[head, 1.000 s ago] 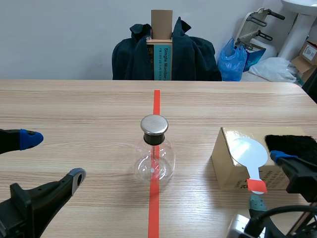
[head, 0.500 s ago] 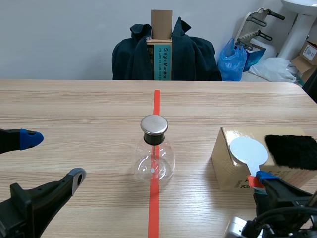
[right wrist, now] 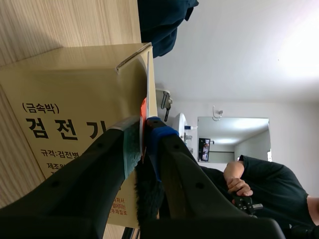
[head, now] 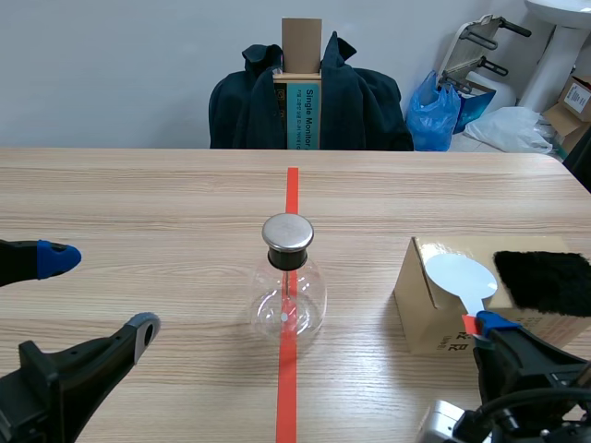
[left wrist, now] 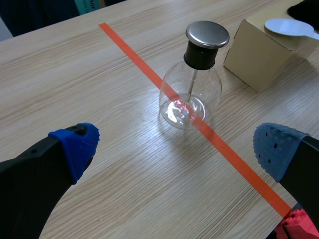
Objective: Do the electroscope experiment.
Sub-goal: 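Pick up the white charging plate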
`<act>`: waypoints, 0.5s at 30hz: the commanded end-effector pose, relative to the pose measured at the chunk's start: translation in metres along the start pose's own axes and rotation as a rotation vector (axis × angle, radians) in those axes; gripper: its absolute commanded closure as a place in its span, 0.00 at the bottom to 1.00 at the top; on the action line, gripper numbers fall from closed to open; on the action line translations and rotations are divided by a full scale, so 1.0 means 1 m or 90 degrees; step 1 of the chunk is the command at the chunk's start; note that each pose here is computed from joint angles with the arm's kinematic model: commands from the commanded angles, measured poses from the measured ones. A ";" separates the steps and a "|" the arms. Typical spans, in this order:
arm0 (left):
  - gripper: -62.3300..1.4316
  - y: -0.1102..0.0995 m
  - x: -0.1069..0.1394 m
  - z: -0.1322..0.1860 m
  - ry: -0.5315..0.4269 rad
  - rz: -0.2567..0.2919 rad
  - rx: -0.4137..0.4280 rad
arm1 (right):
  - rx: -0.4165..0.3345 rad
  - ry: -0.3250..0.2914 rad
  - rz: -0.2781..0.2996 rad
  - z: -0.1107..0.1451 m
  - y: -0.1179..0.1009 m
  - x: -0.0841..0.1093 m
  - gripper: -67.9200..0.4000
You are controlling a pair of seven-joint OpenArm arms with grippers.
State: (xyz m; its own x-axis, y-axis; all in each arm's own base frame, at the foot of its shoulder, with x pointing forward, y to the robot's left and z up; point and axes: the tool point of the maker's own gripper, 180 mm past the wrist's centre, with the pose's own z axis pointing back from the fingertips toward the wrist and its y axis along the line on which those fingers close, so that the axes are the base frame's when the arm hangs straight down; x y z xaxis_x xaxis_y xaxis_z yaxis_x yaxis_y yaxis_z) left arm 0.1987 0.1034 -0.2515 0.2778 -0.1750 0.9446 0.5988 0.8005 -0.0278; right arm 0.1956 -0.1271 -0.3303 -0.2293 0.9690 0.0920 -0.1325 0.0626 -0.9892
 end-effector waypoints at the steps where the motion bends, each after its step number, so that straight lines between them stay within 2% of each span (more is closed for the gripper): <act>1: 0.00 -0.002 0.006 0.000 -0.016 0.001 -0.005 | -0.051 0.004 0.018 -0.005 -0.020 -0.009 0.98; 5: 0.00 -0.002 0.006 0.000 -0.015 0.001 -0.005 | -0.067 0.030 0.039 -0.007 -0.029 -0.027 0.98; 8: 0.00 -0.002 0.006 0.000 -0.015 0.001 -0.005 | -0.092 0.056 0.063 -0.009 -0.045 -0.046 0.98; 12: 0.00 -0.002 0.006 0.000 -0.015 0.001 -0.005 | -0.154 0.074 0.092 -0.015 -0.083 -0.061 0.98; 15: 0.00 -0.002 0.006 0.000 -0.015 0.001 -0.006 | -0.215 0.085 0.097 -0.017 -0.119 -0.066 0.98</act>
State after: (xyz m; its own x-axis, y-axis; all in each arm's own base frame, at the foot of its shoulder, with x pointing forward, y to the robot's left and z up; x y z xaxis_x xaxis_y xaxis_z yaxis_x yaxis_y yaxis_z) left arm 0.1987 0.1034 -0.2516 0.2780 -0.1755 0.9444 0.5990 0.8003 -0.0276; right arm 0.2391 -0.1965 -0.2500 -0.0819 0.9954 -0.0504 0.1132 -0.0409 -0.9927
